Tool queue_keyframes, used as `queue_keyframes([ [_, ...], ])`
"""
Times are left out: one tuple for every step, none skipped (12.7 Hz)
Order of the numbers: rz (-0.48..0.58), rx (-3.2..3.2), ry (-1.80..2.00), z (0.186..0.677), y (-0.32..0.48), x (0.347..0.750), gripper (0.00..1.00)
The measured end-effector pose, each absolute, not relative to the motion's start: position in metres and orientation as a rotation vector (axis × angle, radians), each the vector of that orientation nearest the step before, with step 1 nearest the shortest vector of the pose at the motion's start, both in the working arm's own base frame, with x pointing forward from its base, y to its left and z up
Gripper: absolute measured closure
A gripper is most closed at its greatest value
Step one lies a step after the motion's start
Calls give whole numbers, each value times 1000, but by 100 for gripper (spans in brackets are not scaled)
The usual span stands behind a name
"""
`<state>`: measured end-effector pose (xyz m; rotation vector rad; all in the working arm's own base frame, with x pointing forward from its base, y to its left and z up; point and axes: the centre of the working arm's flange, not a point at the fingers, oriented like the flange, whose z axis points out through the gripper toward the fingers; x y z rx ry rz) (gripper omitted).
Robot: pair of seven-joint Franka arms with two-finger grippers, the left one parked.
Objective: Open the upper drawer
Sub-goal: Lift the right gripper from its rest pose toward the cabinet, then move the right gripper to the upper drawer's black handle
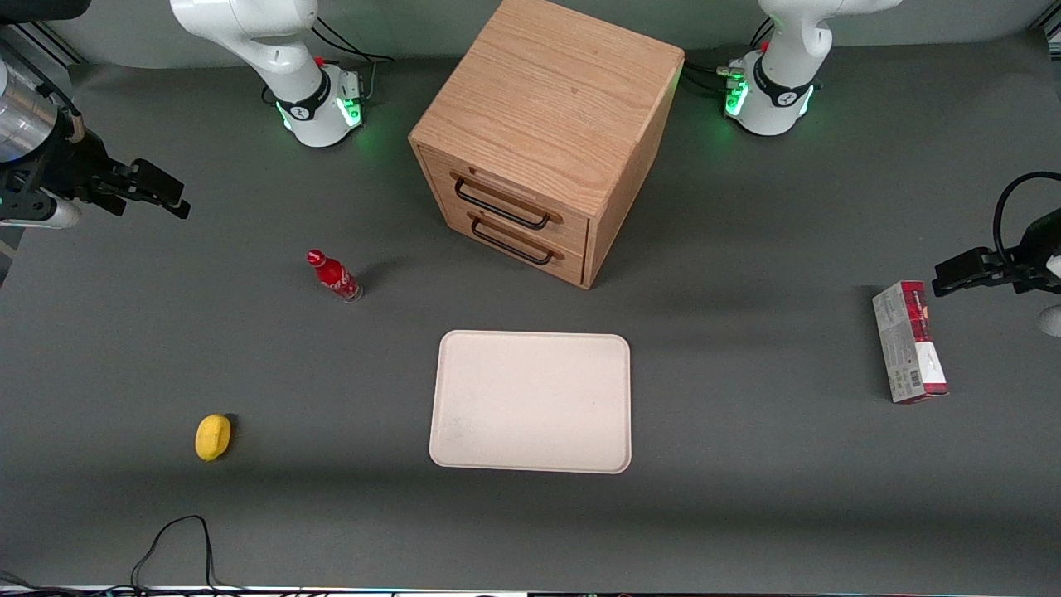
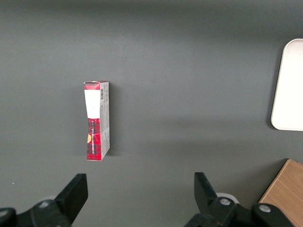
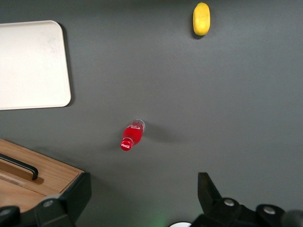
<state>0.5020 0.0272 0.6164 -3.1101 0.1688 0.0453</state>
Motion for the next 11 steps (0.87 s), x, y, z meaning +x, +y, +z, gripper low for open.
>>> queue_keyframes([
  [49,-3111,165,616,27,502,0],
  [53,-3111,165,615,27,503,0],
  [56,-3111,163,614,28,504,0],
  [58,-3112,150,613,31,507,0],
  [65,-3108,104,613,41,513,0],
  [90,-3093,25,616,66,519,0],
  [111,-3068,-82,623,104,524,0],
  [121,-3047,-209,632,148,525,0],
  [121,-3024,-334,639,190,522,0],
  [124,-2995,-449,642,228,515,0],
  [124,-2965,-545,644,260,506,0],
])
